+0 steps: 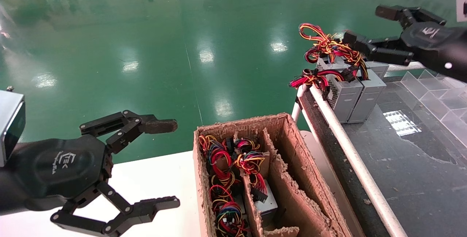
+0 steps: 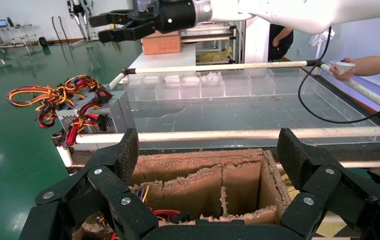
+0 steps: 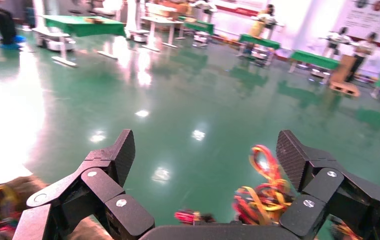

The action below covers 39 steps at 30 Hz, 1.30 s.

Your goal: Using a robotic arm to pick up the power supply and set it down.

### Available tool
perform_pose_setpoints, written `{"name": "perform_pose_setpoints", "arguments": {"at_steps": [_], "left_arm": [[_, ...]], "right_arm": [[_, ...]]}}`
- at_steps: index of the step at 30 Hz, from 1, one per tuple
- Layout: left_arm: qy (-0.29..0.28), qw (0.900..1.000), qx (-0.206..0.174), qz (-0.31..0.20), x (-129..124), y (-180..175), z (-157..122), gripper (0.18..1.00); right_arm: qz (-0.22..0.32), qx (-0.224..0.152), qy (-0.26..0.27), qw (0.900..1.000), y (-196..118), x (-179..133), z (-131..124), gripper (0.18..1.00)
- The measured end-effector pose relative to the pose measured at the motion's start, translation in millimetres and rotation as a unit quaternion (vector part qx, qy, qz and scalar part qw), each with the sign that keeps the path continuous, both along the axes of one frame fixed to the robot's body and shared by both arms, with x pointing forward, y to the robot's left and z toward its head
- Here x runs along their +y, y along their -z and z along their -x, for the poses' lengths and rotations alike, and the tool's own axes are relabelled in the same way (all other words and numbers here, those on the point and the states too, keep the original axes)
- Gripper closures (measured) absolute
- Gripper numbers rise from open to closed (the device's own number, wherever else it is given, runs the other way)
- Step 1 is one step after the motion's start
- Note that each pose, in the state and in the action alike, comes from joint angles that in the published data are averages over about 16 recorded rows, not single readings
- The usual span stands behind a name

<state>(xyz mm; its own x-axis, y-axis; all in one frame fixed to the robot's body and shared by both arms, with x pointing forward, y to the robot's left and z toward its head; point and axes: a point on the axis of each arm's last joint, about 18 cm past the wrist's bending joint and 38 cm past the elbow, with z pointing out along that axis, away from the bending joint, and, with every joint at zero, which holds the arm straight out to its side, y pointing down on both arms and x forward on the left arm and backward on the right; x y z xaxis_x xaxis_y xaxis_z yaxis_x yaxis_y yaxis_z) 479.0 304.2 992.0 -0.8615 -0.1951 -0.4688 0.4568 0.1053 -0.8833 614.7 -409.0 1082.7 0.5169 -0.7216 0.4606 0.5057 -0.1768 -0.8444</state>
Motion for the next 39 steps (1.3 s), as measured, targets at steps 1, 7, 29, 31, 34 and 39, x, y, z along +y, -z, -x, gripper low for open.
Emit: {"name": "perform_pose_setpoints", "arguments": {"at_steps": [1,7,29,31,34,39], "left_arm": [[0.000,1.0000,0.000,0.000,0.0,0.0,0.0,0.184],[0.000,1.0000,0.000,0.000,0.0,0.0,0.0,0.184],[0.000,1.0000,0.000,0.000,0.0,0.0,0.0,0.184],[0.000,1.0000,0.000,0.000,0.0,0.0,0.0,0.184],[0.000,1.0000,0.000,0.000,0.0,0.0,0.0,0.184],[0.000,1.0000,0.000,0.000,0.0,0.0,0.0,0.184]], "right_arm": [[0.003,0.000,-0.007,1.000,1.7,2.6,2.9,0.178],[0.021,0.002,-0.051,0.998,13.0,19.3,21.1,0.178],[0.101,0.048,-0.232,0.966,70.5,88.0,108.0,0.178],[0.109,0.054,-0.248,0.961,76.4,93.9,117.1,0.178],[0.116,0.060,-0.264,0.956,82.1,99.4,126.0,0.178],[0.125,0.068,-0.284,0.948,89.2,105.9,137.2,0.178]]}}
